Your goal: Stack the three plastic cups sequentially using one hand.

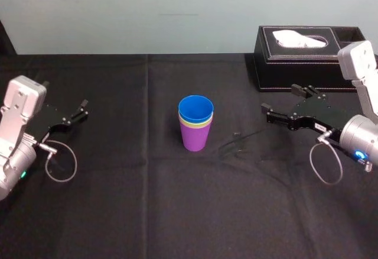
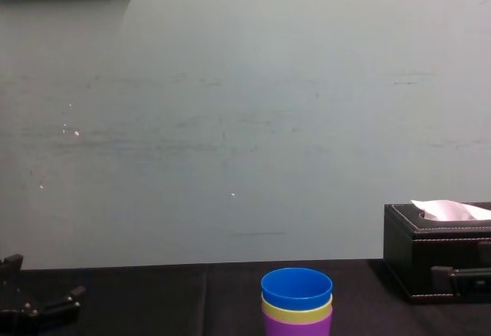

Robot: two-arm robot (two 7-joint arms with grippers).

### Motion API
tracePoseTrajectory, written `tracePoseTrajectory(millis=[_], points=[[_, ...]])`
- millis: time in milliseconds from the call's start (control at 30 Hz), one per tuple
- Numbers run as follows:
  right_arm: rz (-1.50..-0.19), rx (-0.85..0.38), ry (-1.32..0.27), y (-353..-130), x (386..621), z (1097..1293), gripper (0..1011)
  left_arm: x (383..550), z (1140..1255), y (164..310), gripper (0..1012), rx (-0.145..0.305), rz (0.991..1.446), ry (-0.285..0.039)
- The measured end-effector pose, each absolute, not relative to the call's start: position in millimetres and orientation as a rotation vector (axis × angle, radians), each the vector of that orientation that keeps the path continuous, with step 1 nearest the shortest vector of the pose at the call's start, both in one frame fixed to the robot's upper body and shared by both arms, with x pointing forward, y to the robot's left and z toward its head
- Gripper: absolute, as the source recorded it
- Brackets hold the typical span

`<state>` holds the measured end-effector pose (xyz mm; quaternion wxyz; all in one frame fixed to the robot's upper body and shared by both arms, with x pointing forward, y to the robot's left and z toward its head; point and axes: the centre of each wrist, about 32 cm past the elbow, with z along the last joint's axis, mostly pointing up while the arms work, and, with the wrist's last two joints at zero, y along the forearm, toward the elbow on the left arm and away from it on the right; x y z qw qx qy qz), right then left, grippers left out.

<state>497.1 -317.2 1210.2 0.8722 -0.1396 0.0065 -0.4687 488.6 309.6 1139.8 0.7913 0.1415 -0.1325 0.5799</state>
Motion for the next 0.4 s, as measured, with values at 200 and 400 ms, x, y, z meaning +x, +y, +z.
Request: tracePoseTrajectory(millis=[200, 400], points=[[-0.978, -0.292, 0.013, -317.0, 497.1, 1210.5, 1003, 488.6, 1139.8, 309.6, 1011, 0.304, 1.248, -0.285], [-0.977, -0.291, 0.012, -316.7, 497.2, 1210.7, 1003, 488.6, 1139.8, 309.6, 1011, 0.304, 1.248, -0.285]])
